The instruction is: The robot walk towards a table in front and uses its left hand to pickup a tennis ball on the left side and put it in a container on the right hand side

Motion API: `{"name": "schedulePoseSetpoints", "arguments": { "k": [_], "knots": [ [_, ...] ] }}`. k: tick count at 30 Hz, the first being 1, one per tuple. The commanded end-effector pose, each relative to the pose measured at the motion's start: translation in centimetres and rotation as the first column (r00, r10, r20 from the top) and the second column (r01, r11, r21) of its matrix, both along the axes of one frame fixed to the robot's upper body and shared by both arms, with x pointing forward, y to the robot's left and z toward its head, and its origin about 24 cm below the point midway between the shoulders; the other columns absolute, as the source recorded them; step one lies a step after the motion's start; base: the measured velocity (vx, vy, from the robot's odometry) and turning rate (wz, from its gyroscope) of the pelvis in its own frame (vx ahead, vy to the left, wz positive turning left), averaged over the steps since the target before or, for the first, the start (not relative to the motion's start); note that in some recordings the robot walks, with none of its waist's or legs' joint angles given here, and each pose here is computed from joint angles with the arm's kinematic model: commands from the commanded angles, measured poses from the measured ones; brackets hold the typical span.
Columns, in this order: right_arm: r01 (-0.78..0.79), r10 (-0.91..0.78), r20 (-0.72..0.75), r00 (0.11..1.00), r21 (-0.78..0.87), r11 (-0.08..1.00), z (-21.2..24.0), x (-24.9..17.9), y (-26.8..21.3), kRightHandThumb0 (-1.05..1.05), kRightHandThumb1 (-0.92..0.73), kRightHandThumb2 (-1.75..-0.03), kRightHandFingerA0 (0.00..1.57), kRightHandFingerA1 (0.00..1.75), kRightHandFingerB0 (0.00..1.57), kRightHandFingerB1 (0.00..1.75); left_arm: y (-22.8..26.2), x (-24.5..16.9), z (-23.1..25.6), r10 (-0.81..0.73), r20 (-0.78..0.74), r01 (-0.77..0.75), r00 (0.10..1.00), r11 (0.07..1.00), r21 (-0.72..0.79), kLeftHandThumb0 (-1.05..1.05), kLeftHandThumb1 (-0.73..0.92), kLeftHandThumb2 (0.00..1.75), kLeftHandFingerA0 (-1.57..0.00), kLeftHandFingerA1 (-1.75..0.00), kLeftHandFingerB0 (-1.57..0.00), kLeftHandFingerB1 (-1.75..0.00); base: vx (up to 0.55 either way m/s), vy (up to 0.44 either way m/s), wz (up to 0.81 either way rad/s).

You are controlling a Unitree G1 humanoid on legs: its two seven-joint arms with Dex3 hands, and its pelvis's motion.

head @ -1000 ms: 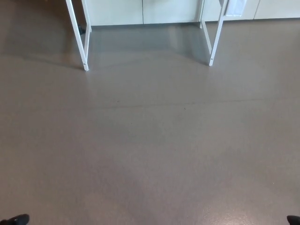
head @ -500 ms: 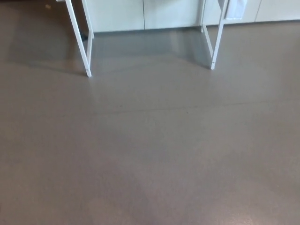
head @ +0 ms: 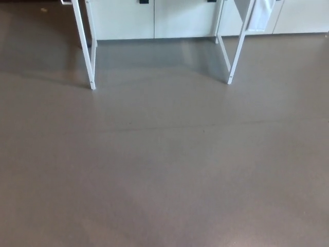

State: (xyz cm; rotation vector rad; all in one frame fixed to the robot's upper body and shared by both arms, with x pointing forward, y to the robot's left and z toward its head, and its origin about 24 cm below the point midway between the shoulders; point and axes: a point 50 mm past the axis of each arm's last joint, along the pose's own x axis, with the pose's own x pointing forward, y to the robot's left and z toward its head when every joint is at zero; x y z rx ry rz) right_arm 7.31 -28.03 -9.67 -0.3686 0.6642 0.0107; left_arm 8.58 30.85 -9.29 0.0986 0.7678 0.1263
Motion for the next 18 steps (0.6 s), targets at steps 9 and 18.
{"name": "schedulePoseSetpoints", "arguments": {
  "k": [9, 18],
  "knots": [
    [-0.001, 0.003, 0.044, 0.999, -0.042, 0.999, 0.55, 0.61, -0.43, -0.29, -0.45, -0.61, 0.58, 0.48, 0.36, 0.41, 0.20, 0.24, 0.11, 0.000, 0.016, 0.000, 1.000, 1.000, -0.005, -0.01, 0.51, 0.54, -0.51, -0.48, -0.36, -0.41, 0.14, -0.047, 0.08],
    [0.005, -0.003, 0.038, 0.999, -0.046, 0.999, 0.24, 0.27, -0.64, -0.27, -0.45, -0.61, 0.57, 0.48, 0.36, 0.41, 0.18, 0.00, 0.00, 0.000, 0.010, 0.000, 1.000, 1.000, -0.008, 0.02, 0.53, 0.55, -0.50, -0.48, -0.35, -0.41, 0.21, -0.154, 0.09]
  ]
}}
